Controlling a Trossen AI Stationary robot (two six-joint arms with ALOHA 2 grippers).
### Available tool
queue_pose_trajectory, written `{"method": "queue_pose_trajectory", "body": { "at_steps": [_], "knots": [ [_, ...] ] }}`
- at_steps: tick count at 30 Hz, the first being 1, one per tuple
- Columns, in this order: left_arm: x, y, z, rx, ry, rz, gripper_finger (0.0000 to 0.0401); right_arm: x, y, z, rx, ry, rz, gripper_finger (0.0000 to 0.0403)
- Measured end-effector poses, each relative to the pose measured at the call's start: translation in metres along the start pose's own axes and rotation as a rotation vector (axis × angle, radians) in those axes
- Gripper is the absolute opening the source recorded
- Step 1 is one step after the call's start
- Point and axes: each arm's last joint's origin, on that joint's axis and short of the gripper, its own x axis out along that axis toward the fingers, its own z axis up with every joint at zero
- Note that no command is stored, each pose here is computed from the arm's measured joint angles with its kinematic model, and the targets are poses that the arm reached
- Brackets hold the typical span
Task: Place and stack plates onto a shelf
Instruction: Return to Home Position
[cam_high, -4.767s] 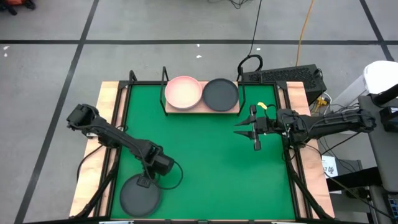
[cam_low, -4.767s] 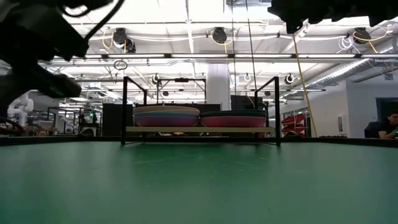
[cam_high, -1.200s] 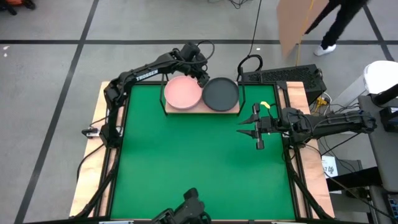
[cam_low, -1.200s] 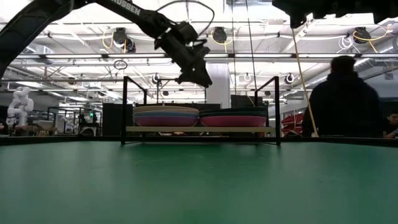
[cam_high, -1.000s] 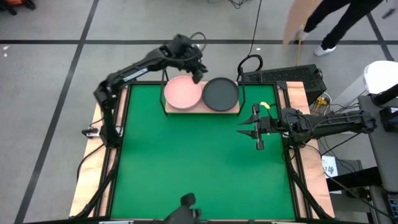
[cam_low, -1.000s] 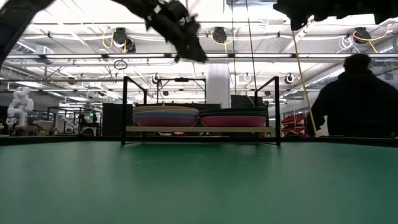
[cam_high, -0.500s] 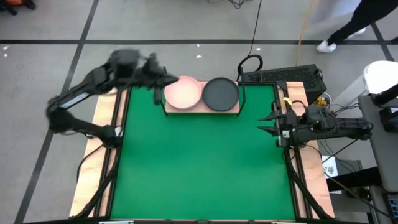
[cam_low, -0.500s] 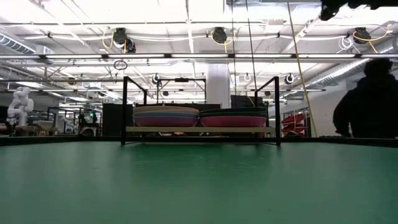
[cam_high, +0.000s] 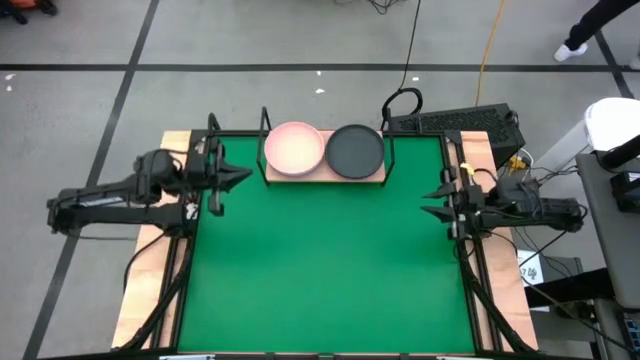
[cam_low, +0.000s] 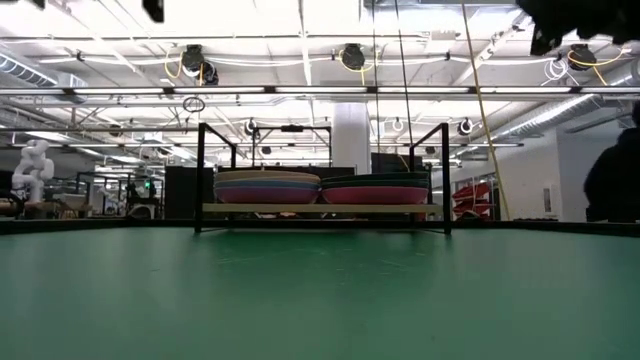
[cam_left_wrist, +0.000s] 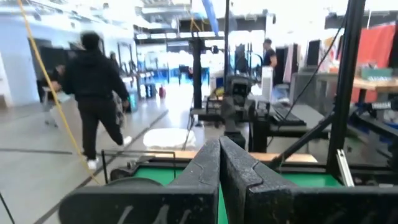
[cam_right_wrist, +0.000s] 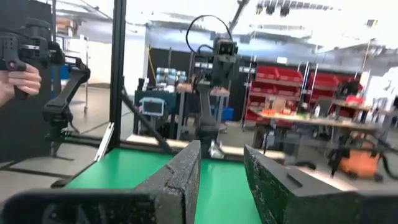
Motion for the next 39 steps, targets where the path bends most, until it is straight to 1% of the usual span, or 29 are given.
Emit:
{"method": "queue_pose_trajectory", "body": {
  "at_steps": [3, 5, 10, 14, 18, 21, 22, 26, 27, 34, 39],
  "knots": [
    [-0.010, -0.002, -0.028, -0.001, -0.017, -0.002, 0.0002, 0.000, 0.002, -0.018, 0.042, 0.020, 0.002, 0.0105],
    [-0.015, -0.003, -0.047, -0.012, -0.029, -0.002, 0.0002, 0.001, 0.002, -0.026, 0.051, 0.004, 0.001, 0.0105],
    [-0.025, -0.005, -0.087, -0.037, -0.060, -0.002, 0.0001, 0.004, 0.003, -0.042, 0.027, -0.047, -0.020, 0.0105],
    [-0.030, -0.006, -0.110, -0.075, -0.077, -0.004, 0.0001, 0.006, 0.003, -0.056, 0.006, -0.041, -0.083, 0.0105],
    [-0.033, -0.007, -0.128, -0.054, -0.055, -0.004, 0.0001, 0.005, 0.003, -0.053, -0.005, -0.088, -0.088, 0.0103],
    [-0.036, -0.007, -0.143, -0.043, -0.017, -0.005, 0.0001, 0.005, 0.003, -0.053, -0.005, -0.096, -0.088, 0.0086],
    [-0.037, -0.007, -0.147, -0.046, -0.002, -0.005, 0.0001, 0.006, 0.003, -0.055, -0.006, -0.073, -0.086, 0.0075],
    [-0.036, -0.008, -0.150, -0.073, 0.032, -0.037, 0.0001, 0.006, 0.003, -0.056, -0.008, -0.069, -0.084, 0.0015],
    [-0.036, -0.009, -0.150, -0.072, 0.031, -0.046, 0.0001, 0.006, 0.003, -0.056, -0.008, -0.066, -0.084, 0.0008],
    [-0.036, -0.009, -0.149, -0.080, 0.021, -0.050, 0.0006, 0.006, 0.003, -0.057, -0.001, -0.062, -0.087, 0.0027],
    [-0.036, -0.009, -0.149, -0.079, 0.022, -0.050, 0.0013, 0.006, 0.003, -0.056, -0.001, -0.063, -0.085, 0.0029]
  ]
}}
